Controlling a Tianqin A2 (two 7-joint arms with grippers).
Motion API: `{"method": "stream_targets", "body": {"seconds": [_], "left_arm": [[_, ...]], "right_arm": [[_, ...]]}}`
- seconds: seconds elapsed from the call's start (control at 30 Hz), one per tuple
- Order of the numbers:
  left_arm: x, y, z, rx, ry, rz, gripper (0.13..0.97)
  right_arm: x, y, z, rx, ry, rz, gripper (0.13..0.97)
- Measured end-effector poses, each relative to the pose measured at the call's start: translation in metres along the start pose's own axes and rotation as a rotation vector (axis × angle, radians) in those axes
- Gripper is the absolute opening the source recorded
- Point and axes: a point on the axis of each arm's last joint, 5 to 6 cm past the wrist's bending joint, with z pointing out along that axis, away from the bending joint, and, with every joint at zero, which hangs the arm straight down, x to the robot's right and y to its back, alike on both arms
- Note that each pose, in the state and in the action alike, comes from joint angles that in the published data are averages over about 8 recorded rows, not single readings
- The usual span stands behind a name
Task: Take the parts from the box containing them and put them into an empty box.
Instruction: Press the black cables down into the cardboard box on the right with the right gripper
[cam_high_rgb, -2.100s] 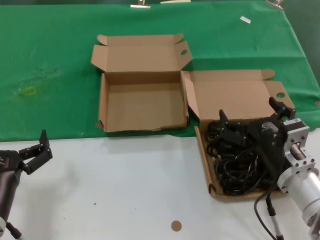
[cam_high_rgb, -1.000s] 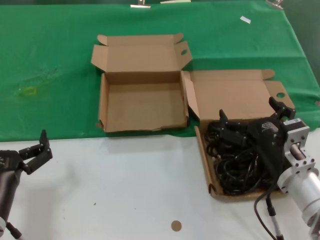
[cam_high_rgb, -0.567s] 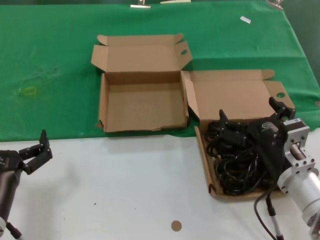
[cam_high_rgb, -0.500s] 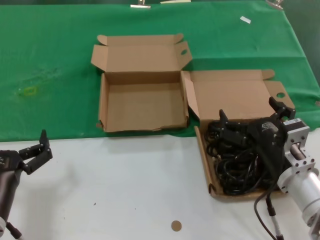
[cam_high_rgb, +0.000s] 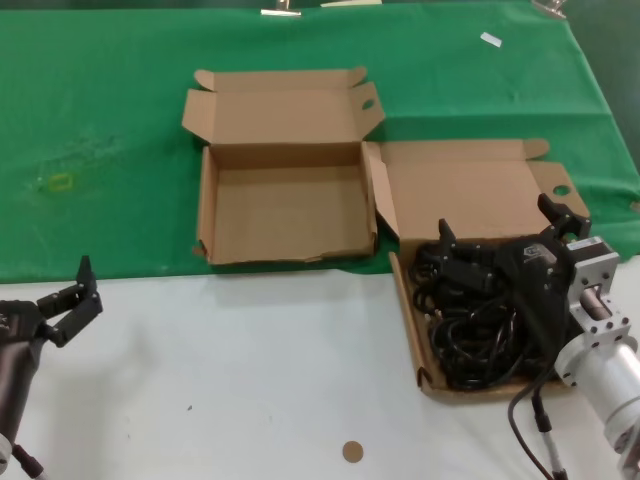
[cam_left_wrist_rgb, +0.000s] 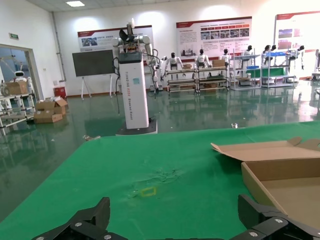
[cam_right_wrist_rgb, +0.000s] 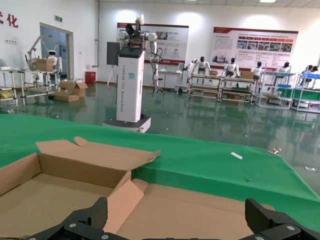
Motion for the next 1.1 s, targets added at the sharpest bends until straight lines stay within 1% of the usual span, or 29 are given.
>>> {"method": "stream_targets", "body": {"seconds": [0.23, 0.27, 0.53, 0.67, 0.93, 0.97, 1.1], "left_arm": [[0.0000, 0.0000, 0.000, 0.000, 0.000, 0.000, 0.840], [0.0000, 0.0000, 0.000, 0.000, 0.000, 0.000, 0.840], [0.0000, 0.0000, 0.000, 0.000, 0.000, 0.000, 0.669], [0.0000, 0.0000, 0.000, 0.000, 0.000, 0.000, 0.669], [0.0000, 0.0000, 0.000, 0.000, 0.000, 0.000, 0.443], [0.0000, 0.0000, 0.000, 0.000, 0.000, 0.000, 0.443], [0.0000, 0.0000, 0.000, 0.000, 0.000, 0.000, 0.357]], "right_arm": [[0.001, 0.001, -0.002, -0.005, -0.006, 0.001, 0.966], [0.001, 0.001, -0.002, -0.006, -0.008, 0.000, 0.966], [0.005, -0.003, -0.005, -0.012, -0.047, -0.012, 0.966], [0.009, -0.008, -0.005, -0.014, -0.083, -0.034, 0.966], [0.023, -0.021, -0.006, -0.043, -0.177, -0.133, 0.966], [0.026, -0.023, -0.007, -0.050, -0.192, -0.147, 0.966], [0.037, -0.029, -0.007, -0.081, -0.260, -0.213, 0.966]]}}
